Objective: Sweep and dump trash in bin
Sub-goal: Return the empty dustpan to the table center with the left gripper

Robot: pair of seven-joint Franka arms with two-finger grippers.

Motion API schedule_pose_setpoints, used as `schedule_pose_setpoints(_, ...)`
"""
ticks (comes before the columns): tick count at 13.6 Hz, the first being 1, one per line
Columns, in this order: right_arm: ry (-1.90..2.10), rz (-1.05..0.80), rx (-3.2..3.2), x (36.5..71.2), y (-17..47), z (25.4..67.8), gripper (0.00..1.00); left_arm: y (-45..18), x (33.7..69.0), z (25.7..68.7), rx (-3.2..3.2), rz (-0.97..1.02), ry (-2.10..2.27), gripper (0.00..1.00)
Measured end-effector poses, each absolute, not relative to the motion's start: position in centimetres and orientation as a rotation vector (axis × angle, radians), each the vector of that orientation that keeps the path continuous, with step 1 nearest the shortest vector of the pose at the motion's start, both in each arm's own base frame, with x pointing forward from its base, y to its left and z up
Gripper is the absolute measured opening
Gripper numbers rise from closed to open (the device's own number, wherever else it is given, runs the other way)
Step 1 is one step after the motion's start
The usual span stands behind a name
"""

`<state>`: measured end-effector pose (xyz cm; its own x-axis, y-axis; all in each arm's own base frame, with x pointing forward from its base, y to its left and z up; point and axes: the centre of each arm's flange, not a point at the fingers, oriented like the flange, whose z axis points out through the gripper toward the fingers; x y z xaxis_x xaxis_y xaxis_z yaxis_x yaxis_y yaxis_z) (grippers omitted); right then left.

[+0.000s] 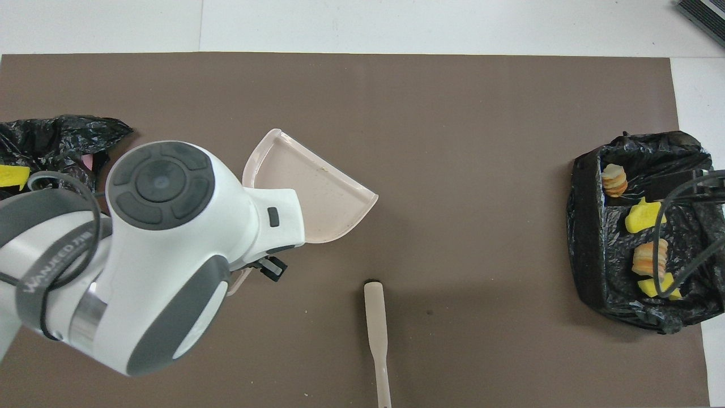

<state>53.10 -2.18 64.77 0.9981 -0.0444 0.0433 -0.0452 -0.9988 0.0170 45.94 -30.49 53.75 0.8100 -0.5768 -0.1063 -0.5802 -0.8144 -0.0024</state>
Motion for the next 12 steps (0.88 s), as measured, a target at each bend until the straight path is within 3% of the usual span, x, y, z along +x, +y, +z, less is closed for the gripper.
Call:
schedule_pose_setpoints(6,-0.071,0.067,3.123,53.1,-2.2,64.8,1.0,-39.1,46.1,45.9,-3.109,0.072,0.574,0.31)
schedule_pose_setpoints(12,-0.071,0.067,3.123,53.1,-2.2,64.8,1.0,-40.9,48.5,40.7,-3.189,0.032,0.395,0.31)
